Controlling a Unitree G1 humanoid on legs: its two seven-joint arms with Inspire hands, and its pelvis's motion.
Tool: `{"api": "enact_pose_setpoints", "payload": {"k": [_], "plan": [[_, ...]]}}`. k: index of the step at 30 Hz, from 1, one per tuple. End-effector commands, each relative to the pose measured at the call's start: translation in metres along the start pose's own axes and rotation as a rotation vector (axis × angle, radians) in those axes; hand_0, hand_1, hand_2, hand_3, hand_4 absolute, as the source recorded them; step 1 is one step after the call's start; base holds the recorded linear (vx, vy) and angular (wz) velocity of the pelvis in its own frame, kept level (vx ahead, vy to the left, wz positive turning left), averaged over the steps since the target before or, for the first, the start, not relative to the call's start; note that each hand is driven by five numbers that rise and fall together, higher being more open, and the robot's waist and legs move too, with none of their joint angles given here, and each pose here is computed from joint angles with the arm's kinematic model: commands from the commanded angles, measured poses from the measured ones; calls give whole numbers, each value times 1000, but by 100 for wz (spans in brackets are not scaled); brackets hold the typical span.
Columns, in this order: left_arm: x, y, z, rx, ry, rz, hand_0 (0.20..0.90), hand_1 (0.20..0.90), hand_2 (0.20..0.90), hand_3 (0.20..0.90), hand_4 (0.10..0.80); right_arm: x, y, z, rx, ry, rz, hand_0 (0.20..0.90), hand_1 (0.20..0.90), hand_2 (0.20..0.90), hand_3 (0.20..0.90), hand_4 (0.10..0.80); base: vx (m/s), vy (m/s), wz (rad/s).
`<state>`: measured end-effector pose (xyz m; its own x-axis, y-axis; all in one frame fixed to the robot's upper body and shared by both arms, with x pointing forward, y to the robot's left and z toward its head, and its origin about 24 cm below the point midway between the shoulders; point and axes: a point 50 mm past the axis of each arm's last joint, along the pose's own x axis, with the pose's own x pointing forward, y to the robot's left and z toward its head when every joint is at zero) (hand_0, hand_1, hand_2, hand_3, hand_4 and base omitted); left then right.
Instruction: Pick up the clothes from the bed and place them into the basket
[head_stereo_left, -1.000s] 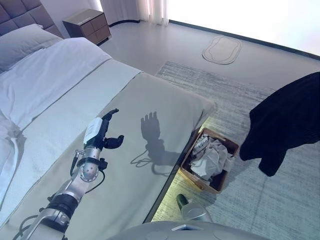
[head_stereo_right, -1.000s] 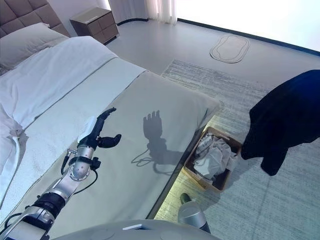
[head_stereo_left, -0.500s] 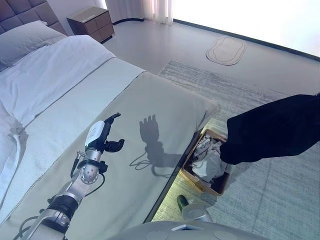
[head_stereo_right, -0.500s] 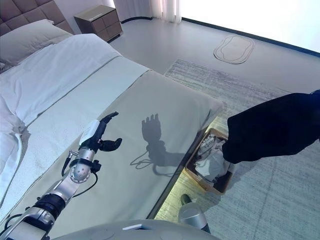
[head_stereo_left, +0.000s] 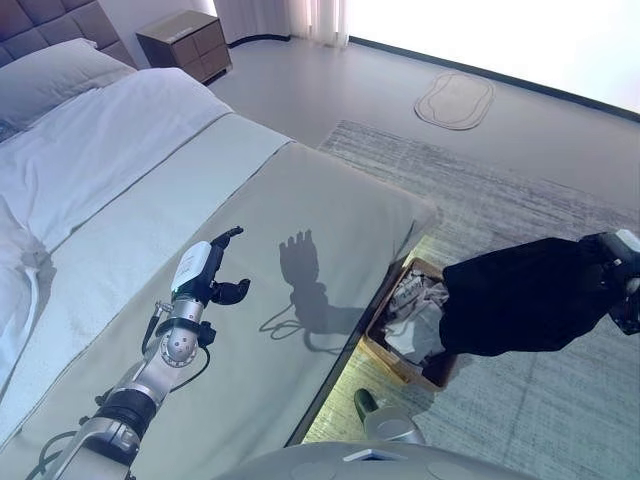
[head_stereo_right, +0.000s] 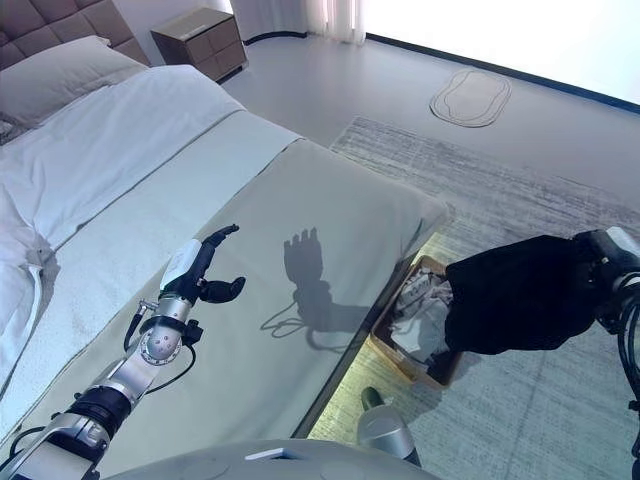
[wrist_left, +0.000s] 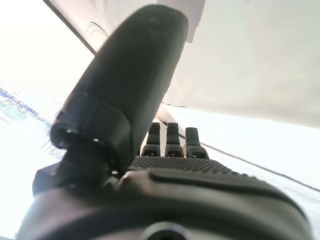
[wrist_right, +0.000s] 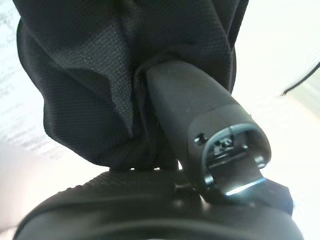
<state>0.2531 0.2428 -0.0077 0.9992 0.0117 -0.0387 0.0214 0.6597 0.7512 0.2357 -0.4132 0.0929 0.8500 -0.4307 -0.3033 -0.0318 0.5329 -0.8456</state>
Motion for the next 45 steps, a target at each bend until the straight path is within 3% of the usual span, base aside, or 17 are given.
{"api": "enact_pose_setpoints", "payload": {"k": [1, 10, 11, 45], "plan": [[24, 32, 27, 15, -149, 102, 900, 900, 900, 900, 800, 9, -55, 45, 33, -160, -212, 300, 300, 300, 200, 100, -7, -9, 8], [24, 32, 28, 13, -148, 90, 900, 900, 900, 900, 800, 15, -45, 52, 19, -161, -197, 300, 300, 300, 200, 100, -11, -10, 7], [24, 32, 28, 12, -148, 89, 900, 900, 900, 900, 800, 15, -45, 53, 14, -161, -209, 900, 900, 900, 900, 800, 0, 0, 0], [24, 32, 27, 2, -140, 122, 900, 900, 900, 900, 800, 13, -38, 60, 28, -195, -226, 900, 900, 900, 900, 800, 0, 0, 0]]}}
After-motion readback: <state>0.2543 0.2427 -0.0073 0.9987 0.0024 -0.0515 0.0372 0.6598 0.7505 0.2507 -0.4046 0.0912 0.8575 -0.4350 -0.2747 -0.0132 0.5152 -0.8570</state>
